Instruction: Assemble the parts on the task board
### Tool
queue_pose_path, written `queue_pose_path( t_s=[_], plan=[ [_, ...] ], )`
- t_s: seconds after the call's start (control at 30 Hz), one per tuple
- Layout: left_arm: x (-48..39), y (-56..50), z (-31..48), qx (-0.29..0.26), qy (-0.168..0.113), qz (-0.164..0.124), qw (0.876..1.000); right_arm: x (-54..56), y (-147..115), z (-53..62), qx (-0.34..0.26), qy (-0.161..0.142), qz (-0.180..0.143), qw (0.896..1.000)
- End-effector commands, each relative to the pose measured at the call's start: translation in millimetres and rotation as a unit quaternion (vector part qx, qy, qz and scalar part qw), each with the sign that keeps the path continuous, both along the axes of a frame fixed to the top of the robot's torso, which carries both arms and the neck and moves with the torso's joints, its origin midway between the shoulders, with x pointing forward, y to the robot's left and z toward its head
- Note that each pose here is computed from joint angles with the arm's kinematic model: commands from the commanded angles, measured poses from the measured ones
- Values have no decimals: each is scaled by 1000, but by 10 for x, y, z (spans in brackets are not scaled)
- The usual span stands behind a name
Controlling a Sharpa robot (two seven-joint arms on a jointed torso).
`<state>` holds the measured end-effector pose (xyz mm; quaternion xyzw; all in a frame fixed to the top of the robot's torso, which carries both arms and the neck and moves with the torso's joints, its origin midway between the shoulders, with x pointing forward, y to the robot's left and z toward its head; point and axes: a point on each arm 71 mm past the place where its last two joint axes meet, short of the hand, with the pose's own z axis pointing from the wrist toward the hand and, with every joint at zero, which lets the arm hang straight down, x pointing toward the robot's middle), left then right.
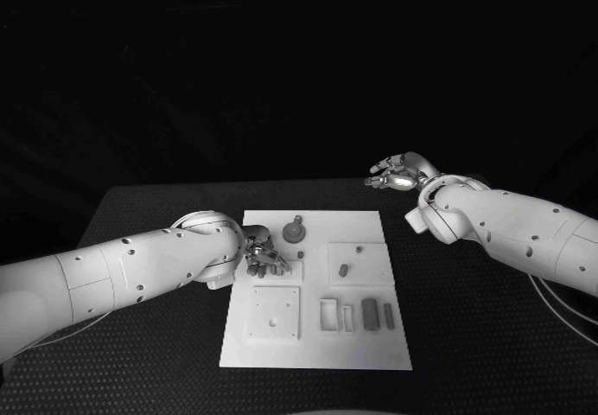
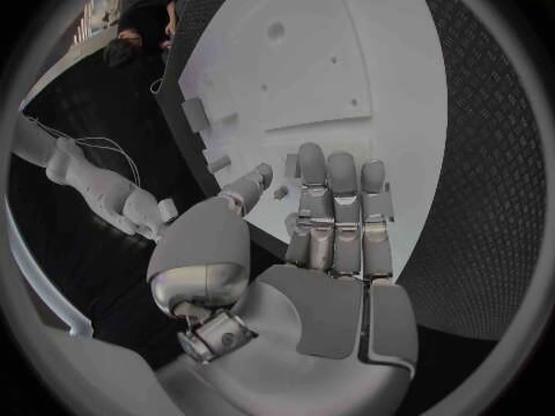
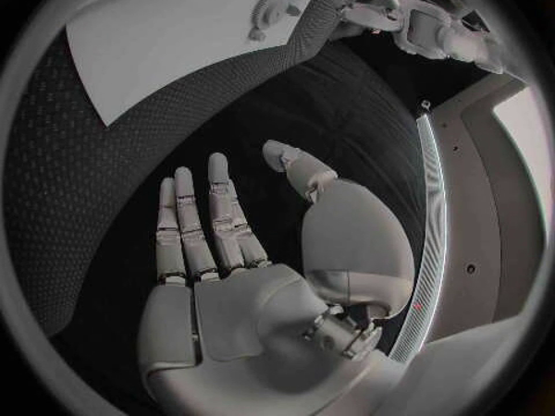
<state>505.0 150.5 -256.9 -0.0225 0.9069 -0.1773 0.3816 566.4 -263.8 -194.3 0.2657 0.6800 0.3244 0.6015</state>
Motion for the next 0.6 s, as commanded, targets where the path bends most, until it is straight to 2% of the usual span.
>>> queue_pose_path(
  t_s=[0.03, 0.6],
  plan=[
    [-10, -26, -12, 0, 6, -11, 1000, -4, 18, 0, 0, 0, 7, 1000],
    [-4, -28, -23, 4, 9, -11, 1000, -8, 18, 1, 0, 0, 7, 1000]
  ],
)
